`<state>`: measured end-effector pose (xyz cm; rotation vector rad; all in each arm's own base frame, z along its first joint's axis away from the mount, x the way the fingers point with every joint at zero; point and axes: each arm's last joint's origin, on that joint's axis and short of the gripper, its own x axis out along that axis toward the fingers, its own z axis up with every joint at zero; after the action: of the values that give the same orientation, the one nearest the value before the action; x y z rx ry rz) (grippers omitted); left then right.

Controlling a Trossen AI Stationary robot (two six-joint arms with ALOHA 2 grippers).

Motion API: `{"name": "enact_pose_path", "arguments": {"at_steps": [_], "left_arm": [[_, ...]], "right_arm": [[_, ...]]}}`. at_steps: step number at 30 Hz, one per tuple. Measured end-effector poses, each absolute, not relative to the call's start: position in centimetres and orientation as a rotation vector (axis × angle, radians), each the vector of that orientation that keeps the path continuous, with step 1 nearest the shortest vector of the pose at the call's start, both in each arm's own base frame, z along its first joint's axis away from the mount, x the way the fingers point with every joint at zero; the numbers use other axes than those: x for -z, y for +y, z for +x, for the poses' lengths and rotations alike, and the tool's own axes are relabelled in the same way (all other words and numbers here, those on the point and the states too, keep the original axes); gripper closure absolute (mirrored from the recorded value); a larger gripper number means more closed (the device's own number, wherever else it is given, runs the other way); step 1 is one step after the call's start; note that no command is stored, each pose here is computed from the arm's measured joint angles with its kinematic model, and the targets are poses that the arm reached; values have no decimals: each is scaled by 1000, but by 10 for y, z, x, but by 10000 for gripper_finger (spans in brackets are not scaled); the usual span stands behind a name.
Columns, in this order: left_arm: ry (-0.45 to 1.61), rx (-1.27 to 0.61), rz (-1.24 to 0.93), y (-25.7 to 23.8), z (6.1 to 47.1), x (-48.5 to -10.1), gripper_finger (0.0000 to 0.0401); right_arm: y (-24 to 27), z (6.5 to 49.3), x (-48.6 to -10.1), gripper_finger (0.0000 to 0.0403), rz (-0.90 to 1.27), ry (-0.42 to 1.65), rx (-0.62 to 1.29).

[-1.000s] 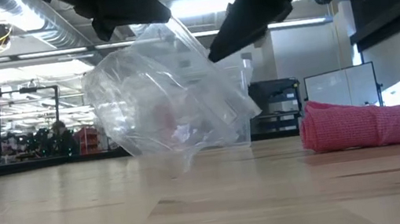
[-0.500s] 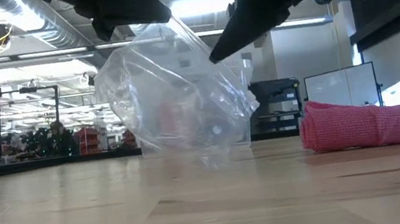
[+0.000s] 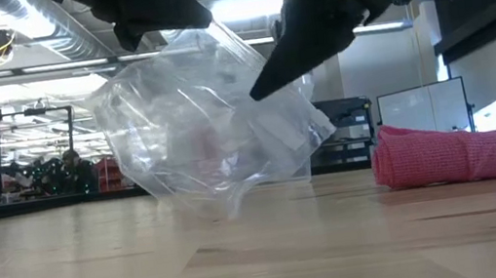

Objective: Roll bandage
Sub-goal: Prepare the transparent zip bag

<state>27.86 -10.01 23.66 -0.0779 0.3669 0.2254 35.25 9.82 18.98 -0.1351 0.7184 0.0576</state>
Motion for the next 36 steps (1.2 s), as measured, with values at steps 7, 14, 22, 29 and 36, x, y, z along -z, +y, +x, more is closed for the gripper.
{"name": "enact_pose_path", "arguments": {"at_steps": [7,14,22,29,36], "left_arm": [[410,-209,-102,-96,274,-241,390],[470,-257,-131,-69,251,-318,326],[364,-282,-241,-51,250,-348,247],[506,-304,-256,-58,286,-307,222],[592,-301,-294,-63,302,-283,221]], "right_arm": [[96,350,-205,387,-319,710,-52],[90,357,-263,395,-752,714,104],[83,368,-268,400,-824,691,50],[86,377,-240,401,-834,767,22],[87,378,-236,401,-835,780,26]]}}
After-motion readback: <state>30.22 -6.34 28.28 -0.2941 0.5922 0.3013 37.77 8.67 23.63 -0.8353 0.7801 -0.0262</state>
